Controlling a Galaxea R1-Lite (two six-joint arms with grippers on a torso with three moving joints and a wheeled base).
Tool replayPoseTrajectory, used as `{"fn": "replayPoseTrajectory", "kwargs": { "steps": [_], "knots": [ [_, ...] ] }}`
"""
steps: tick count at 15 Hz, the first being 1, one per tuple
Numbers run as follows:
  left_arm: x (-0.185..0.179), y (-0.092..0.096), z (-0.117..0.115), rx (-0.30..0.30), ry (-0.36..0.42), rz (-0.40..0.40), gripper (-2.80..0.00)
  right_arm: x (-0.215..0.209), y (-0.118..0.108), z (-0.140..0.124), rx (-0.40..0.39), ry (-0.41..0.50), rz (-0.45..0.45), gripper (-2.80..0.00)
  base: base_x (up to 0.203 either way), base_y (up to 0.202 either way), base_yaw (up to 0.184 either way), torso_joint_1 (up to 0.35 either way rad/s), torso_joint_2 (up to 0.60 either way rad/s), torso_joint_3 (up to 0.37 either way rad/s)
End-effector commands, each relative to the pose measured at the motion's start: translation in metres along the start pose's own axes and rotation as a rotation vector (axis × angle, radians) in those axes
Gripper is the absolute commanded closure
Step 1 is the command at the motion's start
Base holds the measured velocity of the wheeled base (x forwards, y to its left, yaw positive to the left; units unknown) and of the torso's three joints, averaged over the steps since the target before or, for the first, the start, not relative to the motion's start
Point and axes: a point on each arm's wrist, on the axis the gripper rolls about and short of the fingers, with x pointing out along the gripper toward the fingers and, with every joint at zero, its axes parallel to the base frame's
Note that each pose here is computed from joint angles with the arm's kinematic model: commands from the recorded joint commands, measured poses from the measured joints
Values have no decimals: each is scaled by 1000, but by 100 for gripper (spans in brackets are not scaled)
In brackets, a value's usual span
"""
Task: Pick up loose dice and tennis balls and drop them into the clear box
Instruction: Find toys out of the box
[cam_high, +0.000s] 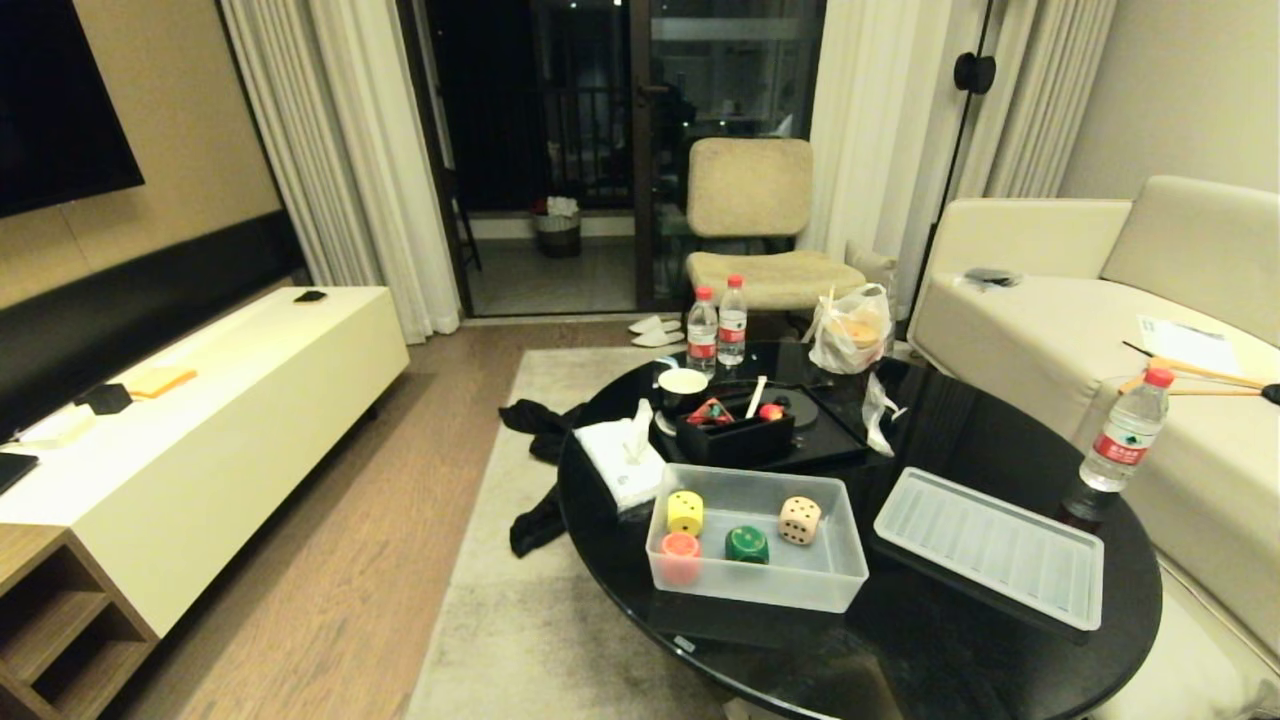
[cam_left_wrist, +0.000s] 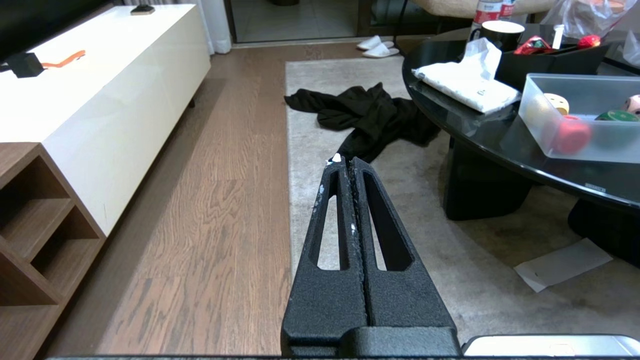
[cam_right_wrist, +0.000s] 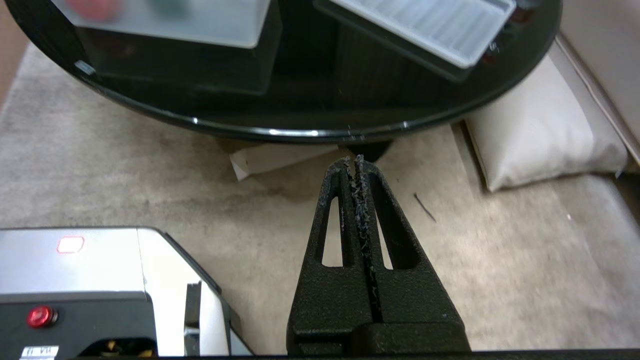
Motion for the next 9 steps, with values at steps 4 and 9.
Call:
{"fn": "replayPoseTrajectory", "kwargs": {
  "steps": [4, 9],
  "knots": [
    [0, 0, 0, -1, 1, 1, 0, 2, 1, -3, -13, -4, 29, 0, 0, 0, 0, 0, 0, 0],
    [0, 0, 0, 1, 1, 0, 0, 1, 0, -4, -51, -67, 101, 0, 0, 0, 0, 0, 0, 0]
  ]
}}
